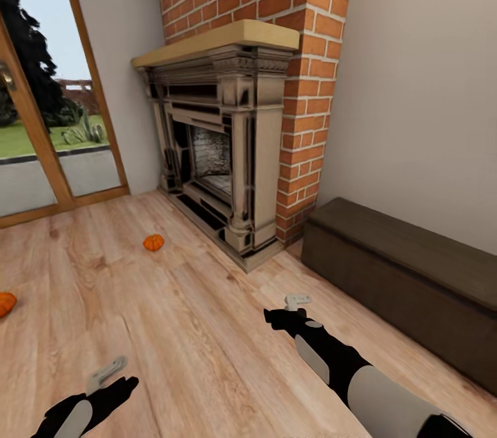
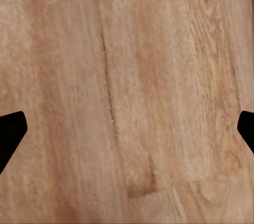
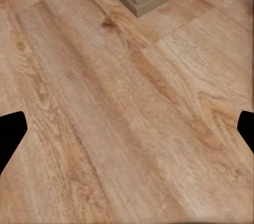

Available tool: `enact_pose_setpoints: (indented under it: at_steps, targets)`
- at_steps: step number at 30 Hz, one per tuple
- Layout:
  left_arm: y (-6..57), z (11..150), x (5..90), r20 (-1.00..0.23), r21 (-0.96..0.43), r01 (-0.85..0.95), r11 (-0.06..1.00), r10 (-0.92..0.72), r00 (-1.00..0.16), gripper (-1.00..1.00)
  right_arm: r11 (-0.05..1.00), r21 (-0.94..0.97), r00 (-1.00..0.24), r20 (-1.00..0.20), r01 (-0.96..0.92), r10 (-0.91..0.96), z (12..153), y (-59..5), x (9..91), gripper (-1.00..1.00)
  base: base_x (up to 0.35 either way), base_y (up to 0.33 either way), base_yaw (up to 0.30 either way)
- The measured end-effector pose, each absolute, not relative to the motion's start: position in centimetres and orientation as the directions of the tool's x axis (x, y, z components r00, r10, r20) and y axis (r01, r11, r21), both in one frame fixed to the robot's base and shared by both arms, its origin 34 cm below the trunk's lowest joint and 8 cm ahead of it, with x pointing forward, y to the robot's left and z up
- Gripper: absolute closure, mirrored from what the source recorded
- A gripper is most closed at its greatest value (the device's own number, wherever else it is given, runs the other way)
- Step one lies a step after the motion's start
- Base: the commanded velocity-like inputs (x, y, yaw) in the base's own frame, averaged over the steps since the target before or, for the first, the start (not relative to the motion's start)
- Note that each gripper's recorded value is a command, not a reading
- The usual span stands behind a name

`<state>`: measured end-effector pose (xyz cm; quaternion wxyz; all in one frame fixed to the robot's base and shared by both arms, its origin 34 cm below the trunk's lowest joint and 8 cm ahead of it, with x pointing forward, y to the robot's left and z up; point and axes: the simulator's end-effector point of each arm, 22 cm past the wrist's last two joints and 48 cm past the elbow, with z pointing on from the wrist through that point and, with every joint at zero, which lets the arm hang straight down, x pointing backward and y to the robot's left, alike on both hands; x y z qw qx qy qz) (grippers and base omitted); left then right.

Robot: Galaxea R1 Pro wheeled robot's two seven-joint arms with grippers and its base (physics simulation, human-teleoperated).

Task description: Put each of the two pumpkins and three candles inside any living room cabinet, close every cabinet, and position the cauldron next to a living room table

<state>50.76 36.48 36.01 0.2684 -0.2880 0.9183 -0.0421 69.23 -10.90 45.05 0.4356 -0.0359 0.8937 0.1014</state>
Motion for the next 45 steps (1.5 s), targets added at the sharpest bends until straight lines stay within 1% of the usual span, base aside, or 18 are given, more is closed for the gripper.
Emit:
enact_pose_setpoints:
  at_steps: [13, 45]
  targets:
    - [36.35, 36.00, 50.76, -0.468, -0.233, -0.505, 0.831, -0.551, -0.691, -1.00, 0.977, 0.151, -0.618, -0.786, -0.152, 0.025, 45.05, -10.91, 69.21, -1.00, 0.111, 0.258, -0.292]
    - [36.14, 35.95, 50.75, -0.467, -0.234, -0.503, 0.832, -0.550, -0.693, -1.00, 0.977, 0.153, -0.618, -0.786, -0.150, 0.028, 45.07, -10.91, 69.22, -1.00, 0.146, 0.142, -0.292]
